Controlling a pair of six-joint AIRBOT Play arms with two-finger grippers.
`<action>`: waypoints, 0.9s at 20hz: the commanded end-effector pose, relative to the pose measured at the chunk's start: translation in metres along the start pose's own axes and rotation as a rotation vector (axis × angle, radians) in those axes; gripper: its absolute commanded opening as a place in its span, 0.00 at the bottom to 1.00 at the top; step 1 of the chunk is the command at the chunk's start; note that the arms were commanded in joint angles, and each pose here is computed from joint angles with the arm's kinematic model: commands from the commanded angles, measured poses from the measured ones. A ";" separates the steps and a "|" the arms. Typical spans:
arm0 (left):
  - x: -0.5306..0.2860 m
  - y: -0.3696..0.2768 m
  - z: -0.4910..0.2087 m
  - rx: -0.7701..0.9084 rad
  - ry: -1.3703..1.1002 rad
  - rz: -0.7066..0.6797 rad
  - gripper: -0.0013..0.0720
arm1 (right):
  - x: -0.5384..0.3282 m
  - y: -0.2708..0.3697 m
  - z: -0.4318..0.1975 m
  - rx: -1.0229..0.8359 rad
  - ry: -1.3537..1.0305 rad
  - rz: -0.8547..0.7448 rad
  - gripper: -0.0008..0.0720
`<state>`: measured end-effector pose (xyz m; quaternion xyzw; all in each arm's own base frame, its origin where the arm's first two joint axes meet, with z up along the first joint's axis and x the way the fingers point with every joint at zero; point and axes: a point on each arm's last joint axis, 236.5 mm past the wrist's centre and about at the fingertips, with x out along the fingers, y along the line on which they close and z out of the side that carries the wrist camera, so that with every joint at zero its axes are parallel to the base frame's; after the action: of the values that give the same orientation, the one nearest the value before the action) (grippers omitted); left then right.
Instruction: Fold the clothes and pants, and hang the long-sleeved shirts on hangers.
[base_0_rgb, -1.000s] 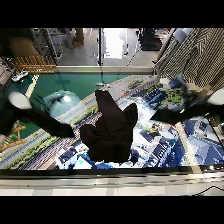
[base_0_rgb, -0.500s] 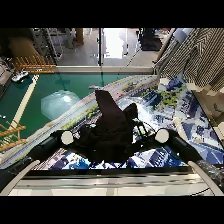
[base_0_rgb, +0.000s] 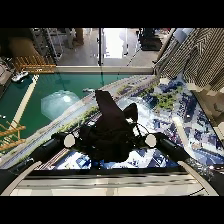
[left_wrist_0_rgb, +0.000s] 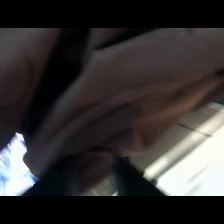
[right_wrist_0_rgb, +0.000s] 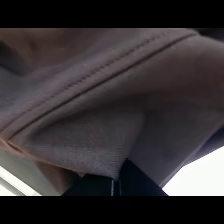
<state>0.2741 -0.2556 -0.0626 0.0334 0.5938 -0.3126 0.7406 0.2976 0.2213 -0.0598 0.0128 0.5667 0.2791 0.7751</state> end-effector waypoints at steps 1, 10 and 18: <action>-0.006 0.009 0.013 0.032 -0.057 0.043 0.04 | -0.023 0.013 0.017 -0.049 -0.014 0.013 0.04; -0.319 -0.122 0.127 0.432 -0.822 -0.038 0.03 | -0.282 0.150 0.063 -0.343 -0.305 0.204 0.05; -0.358 -0.140 0.135 0.477 -0.827 -0.044 0.95 | -0.378 0.164 0.127 -0.338 -0.612 0.120 0.04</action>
<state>0.2841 -0.2700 0.3687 0.0531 0.1120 -0.4366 0.8911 0.2473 0.2314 0.3680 -0.0112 0.2415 0.4241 0.8727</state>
